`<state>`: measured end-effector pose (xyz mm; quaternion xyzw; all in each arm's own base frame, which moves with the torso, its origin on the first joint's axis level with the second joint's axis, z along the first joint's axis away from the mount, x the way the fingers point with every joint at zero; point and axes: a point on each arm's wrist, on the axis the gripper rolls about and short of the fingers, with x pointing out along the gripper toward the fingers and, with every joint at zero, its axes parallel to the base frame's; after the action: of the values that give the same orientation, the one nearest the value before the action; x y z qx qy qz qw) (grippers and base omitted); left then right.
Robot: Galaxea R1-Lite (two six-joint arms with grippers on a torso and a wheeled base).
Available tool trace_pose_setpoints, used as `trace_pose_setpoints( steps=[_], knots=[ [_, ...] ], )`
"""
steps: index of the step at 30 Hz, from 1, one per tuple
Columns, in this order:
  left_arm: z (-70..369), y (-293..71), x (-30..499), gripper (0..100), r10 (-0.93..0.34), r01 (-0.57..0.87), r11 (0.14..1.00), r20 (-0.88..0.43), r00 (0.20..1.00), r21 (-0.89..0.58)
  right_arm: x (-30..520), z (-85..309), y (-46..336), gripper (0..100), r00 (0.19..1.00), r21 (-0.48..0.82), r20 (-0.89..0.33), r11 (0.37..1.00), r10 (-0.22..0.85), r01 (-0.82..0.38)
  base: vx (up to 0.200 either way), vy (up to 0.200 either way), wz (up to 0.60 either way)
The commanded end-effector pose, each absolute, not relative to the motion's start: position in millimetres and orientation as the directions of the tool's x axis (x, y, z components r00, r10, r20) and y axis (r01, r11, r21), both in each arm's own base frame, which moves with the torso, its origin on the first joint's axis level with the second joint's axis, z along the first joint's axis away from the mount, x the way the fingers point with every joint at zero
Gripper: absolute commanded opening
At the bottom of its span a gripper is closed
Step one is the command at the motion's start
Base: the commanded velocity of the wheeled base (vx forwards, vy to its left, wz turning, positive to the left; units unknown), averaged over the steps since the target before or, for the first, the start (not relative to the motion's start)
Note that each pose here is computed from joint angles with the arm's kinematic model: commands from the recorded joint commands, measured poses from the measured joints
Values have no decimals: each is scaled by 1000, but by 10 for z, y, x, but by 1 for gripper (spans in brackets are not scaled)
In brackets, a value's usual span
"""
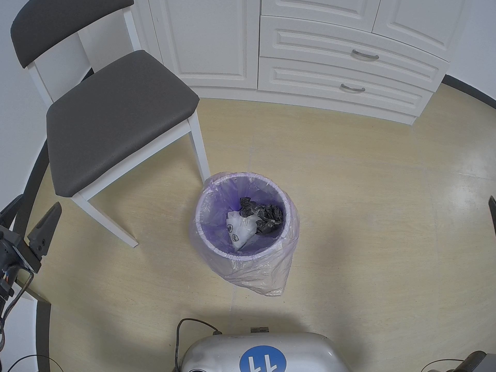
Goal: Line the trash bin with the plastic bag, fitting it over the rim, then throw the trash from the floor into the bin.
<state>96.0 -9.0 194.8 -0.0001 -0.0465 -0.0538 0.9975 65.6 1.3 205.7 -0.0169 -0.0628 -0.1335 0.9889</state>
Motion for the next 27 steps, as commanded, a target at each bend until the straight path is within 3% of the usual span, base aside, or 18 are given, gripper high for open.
trace_pose_setpoints(
  steps=[1,13,27],
  knots=[
    [2066,-69,710,100,-111,114,994,212,971,1,199,2004,-70,100,919,72,245,951,-308,300,0,0,0],
    [1930,5,-58,100,-74,80,996,189,979,-27,-256,1650,-102,100,914,81,230,942,-336,326,0,0,0],
    [1662,12,-290,100,-34,45,998,215,976,-46,-408,1276,-76,100,909,80,254,944,-331,322,0,0,0]
  ],
)
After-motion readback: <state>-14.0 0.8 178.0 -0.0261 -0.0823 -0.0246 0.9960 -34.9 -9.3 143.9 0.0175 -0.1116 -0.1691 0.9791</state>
